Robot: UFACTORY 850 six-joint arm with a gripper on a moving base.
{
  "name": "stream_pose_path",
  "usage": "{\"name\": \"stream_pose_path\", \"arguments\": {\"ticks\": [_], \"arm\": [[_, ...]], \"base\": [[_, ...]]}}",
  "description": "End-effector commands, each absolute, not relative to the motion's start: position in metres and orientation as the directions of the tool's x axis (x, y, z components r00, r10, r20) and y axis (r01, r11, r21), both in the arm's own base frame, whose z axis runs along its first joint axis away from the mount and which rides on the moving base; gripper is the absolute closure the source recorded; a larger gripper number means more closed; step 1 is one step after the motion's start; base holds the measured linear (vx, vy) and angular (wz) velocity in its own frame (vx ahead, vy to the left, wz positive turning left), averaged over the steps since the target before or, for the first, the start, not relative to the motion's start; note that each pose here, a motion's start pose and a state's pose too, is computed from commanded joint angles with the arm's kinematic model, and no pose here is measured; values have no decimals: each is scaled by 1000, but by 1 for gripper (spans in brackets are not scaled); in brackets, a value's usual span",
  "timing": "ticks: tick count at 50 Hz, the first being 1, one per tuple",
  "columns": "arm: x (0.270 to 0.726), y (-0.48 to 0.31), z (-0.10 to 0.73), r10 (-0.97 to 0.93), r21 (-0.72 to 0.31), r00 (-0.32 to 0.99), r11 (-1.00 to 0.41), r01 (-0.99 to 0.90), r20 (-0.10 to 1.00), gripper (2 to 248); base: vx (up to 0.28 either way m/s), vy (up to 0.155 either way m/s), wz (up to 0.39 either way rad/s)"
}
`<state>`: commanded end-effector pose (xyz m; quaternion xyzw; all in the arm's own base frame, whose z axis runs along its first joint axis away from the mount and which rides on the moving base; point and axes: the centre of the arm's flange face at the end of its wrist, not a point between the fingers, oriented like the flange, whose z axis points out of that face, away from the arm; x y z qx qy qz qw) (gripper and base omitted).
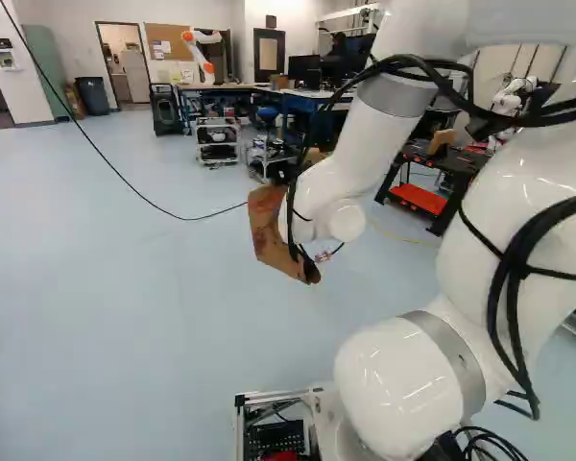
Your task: Pick up the grocery bag from the ground
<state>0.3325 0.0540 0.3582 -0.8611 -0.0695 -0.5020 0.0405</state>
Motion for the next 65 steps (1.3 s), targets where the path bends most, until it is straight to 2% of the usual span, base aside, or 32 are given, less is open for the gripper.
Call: {"name": "stream_pose_path", "arguments": {"ticks": [34,65], "arm": [[283,9,365,12,0,360,-999,32,933,228],[270,0,366,0,0,326,-1000,0,946,228]], "base": [[0,0,0],[0,0,0]]}}
